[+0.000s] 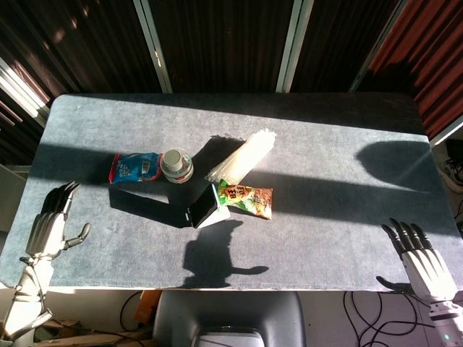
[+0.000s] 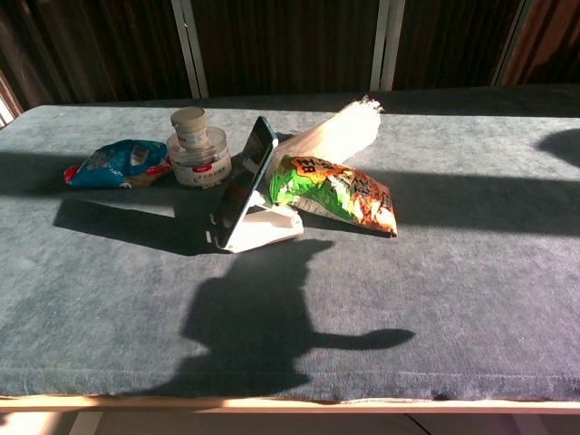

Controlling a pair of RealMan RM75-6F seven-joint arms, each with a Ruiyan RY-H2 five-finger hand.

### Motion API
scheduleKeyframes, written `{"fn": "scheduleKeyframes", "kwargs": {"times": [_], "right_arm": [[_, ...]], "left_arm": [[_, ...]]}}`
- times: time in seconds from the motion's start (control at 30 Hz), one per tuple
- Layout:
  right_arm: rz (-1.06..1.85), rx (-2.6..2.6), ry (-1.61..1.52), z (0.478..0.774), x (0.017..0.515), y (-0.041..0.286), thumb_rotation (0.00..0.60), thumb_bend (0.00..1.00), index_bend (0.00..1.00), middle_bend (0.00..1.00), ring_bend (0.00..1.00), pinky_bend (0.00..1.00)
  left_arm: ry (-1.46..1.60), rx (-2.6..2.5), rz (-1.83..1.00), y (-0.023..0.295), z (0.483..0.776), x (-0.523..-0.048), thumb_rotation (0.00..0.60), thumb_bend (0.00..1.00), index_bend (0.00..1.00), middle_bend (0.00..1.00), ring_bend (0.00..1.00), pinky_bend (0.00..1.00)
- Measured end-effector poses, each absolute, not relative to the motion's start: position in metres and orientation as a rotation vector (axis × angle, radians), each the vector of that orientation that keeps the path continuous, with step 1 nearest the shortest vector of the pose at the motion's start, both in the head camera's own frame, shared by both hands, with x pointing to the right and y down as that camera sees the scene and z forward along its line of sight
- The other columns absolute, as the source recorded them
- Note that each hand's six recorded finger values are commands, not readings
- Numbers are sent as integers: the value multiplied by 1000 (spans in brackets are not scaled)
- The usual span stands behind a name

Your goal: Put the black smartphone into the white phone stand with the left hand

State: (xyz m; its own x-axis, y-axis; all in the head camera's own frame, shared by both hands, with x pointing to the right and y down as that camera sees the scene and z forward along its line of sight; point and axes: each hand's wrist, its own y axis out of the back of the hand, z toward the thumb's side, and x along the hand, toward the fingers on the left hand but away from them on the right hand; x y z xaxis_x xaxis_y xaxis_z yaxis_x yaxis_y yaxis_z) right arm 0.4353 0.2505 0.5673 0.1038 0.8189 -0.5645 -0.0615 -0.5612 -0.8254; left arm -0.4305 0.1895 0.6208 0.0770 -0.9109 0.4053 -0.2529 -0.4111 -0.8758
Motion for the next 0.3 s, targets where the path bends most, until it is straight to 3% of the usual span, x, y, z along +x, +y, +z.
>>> {"fn": "scheduleKeyframes", "kwargs": {"times": [0.3], "right_arm": [[1534,-1671,-728,570,428,254,600,109,0,0,0,0]], "left_arm": [[1060,-1689,-1447,209,614,-449,600,353,0,0,0,0]]}}
